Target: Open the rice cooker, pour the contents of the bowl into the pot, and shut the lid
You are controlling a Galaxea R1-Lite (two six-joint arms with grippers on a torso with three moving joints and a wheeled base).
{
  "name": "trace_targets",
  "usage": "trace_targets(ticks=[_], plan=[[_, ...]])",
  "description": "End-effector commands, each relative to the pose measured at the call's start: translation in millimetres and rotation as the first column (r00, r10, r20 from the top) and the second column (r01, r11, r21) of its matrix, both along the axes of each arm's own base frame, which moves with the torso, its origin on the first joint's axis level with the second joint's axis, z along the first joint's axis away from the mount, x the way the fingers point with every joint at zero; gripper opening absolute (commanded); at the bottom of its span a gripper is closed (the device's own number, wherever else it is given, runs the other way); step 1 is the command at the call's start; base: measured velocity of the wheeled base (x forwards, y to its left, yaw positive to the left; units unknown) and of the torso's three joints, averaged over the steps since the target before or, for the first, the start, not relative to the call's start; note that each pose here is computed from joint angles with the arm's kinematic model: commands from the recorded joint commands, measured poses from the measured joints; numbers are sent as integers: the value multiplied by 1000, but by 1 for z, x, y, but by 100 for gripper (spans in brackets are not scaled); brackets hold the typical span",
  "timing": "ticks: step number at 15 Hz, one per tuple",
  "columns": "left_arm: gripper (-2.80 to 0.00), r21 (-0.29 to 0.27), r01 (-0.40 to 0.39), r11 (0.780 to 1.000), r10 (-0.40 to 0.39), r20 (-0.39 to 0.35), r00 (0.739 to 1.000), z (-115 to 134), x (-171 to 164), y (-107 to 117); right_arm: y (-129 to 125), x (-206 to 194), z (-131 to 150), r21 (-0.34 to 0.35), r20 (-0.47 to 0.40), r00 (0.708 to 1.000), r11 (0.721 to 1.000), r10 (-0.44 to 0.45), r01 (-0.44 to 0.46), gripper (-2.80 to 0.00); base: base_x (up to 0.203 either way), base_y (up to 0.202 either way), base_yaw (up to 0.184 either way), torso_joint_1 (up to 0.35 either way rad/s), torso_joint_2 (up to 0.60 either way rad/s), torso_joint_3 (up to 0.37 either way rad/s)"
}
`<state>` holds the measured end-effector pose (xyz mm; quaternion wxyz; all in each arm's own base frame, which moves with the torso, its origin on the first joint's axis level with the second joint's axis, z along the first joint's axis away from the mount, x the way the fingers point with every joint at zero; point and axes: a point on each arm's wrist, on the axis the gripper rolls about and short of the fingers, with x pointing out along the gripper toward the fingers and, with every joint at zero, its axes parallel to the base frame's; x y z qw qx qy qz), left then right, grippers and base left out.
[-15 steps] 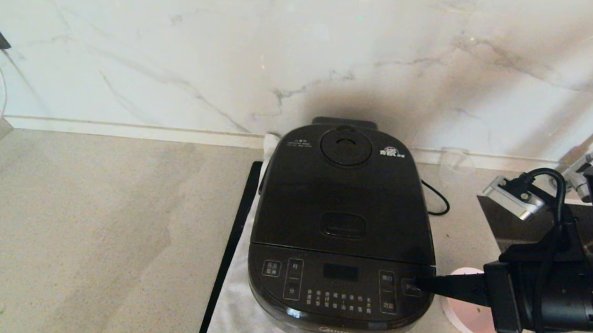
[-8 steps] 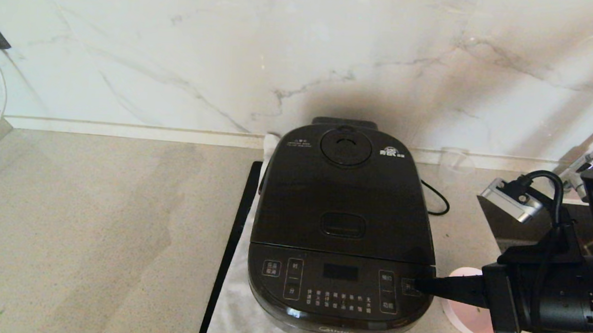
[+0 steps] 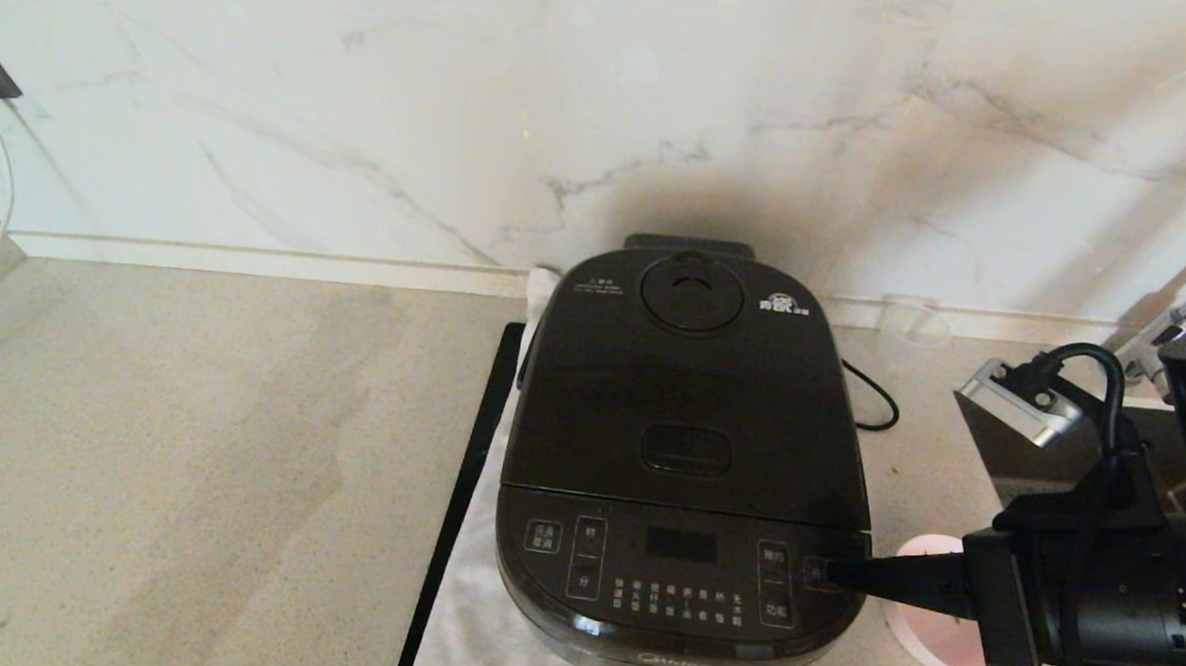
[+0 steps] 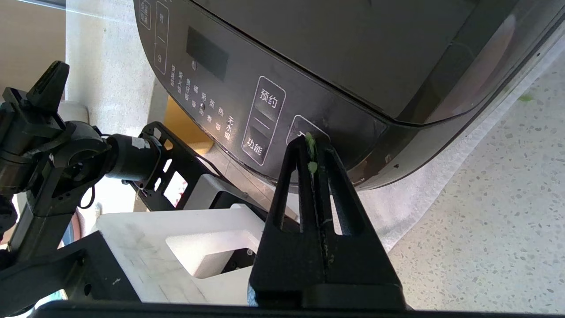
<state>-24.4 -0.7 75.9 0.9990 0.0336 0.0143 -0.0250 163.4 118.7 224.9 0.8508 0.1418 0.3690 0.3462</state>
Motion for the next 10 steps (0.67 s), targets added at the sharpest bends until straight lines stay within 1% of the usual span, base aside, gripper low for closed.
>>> trace_targets(ticks=[1, 10], plan=[[-280, 0, 0, 1000, 0, 0, 1000, 0, 0, 0, 1, 2, -1, -3, -8, 1000, 1000, -2, 2, -280, 0, 0, 0, 0, 0, 0], [-280, 0, 0, 1000, 0, 0, 1000, 0, 0, 0, 3, 6, -4, -11, -19, 1000, 1000, -3, 3, -280, 0, 0, 0, 0, 0, 0]])
